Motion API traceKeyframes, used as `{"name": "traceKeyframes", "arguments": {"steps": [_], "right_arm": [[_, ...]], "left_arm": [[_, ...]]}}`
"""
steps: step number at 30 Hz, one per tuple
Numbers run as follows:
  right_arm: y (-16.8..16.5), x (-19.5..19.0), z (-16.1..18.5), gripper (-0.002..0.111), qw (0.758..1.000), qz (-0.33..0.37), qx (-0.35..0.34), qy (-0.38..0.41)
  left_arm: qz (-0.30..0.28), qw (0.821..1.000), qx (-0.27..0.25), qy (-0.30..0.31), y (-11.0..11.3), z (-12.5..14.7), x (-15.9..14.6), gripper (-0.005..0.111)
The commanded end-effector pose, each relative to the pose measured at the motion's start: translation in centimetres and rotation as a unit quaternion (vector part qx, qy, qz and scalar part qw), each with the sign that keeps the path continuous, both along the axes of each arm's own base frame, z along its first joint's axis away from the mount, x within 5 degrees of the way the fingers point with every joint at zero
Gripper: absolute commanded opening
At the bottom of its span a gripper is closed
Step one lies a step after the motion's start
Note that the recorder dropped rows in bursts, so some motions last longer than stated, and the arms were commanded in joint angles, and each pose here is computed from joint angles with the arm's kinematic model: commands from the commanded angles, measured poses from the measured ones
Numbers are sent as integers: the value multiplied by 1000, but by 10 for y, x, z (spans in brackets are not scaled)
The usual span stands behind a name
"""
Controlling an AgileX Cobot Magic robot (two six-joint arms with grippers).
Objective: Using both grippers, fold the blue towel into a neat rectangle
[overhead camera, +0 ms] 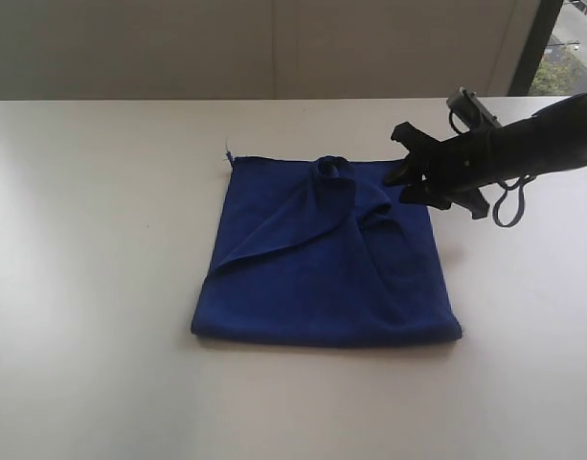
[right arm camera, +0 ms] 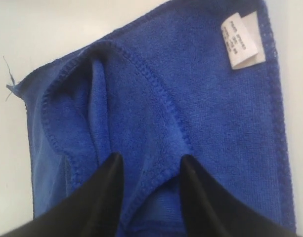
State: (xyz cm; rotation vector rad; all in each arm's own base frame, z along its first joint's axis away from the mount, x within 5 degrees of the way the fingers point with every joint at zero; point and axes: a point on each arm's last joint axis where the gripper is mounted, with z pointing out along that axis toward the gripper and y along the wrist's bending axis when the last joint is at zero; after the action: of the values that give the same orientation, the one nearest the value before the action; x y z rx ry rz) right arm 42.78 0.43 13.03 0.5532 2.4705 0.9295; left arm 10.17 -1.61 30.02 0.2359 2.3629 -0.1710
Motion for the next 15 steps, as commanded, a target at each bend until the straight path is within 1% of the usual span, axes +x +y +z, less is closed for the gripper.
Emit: {"name": "traceKeyframes", "arguments": {"steps": [1,6,10,13,15], "right_arm": [[-4,-3,-3,37,1000,22,-22,5],[-3,-4,-3,36,999,30,-25,7],[-3,-4,-3,32,999,33,-22,8],[-4,-5,-5,20,998,52,-40,4],[-4,-5,-5,10,997,56,-46,3]], "left_arm": [[0,1000,-5,1,-1,0,-2,0],[0,1000,-5,1,-1,0,-2,0],[0,1000,-5,1,-1,0,-2,0],[-2,1000,-2,-5,0,1,-1,0],[-3,999,7,-35,1,4,3,0]]}}
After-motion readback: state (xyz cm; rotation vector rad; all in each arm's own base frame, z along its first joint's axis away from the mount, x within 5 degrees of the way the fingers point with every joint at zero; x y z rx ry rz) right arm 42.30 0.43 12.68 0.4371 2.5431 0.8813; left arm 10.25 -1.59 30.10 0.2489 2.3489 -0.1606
